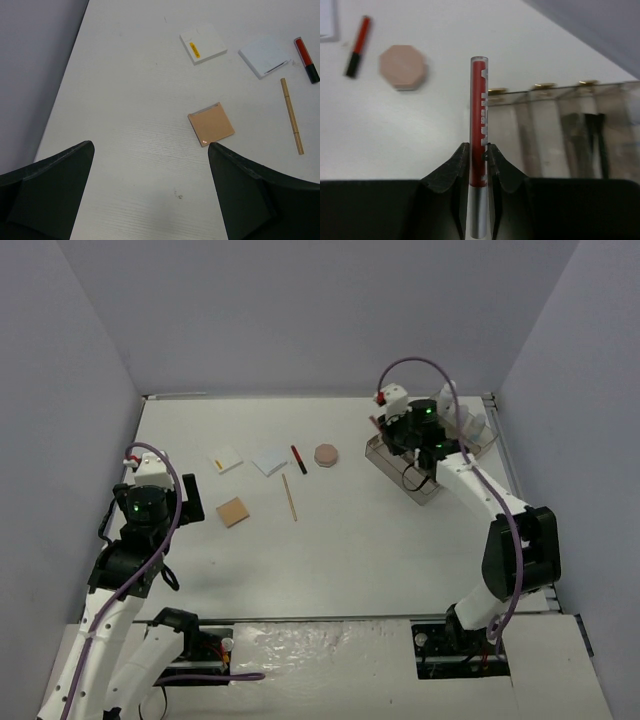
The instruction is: Organize the makeup
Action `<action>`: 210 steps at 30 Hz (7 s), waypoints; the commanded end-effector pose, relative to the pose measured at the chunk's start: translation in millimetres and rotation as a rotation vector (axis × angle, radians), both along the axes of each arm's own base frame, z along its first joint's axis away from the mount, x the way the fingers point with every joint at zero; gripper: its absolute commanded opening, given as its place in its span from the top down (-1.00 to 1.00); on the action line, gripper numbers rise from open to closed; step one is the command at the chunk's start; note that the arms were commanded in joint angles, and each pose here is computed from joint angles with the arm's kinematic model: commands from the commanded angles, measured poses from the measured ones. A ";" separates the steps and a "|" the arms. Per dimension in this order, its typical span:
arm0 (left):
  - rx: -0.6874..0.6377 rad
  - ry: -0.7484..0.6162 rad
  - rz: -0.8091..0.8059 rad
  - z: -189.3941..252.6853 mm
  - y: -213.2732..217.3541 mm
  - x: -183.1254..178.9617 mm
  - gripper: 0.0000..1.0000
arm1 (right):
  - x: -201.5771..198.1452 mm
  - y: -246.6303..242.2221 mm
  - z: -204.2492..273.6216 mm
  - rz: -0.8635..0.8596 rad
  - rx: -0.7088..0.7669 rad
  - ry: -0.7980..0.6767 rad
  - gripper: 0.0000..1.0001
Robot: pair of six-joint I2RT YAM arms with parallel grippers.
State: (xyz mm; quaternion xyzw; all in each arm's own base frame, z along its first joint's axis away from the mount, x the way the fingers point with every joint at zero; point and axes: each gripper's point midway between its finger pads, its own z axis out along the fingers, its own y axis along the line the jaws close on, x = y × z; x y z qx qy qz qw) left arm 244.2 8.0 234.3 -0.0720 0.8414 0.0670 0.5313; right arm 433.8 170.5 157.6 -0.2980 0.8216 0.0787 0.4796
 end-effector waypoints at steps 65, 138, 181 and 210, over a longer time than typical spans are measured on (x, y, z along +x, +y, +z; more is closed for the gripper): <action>-0.005 -0.054 0.016 12.9 1.9 8.3 -0.94 | -45.0 229.5 -129.8 -0.206 0.257 0.110 0.01; -0.007 -0.050 0.012 11.5 0.9 9.6 -0.94 | 41.7 90.2 40.6 -0.080 0.290 -0.110 -0.29; -0.006 -0.054 0.014 12.1 1.6 8.2 -0.94 | 36.2 180.3 -29.8 0.020 0.142 -0.097 1.00; -0.028 -0.084 -0.008 19.3 -2.3 6.6 -0.94 | 87.3 -145.8 -24.5 -0.181 -0.026 -0.064 0.95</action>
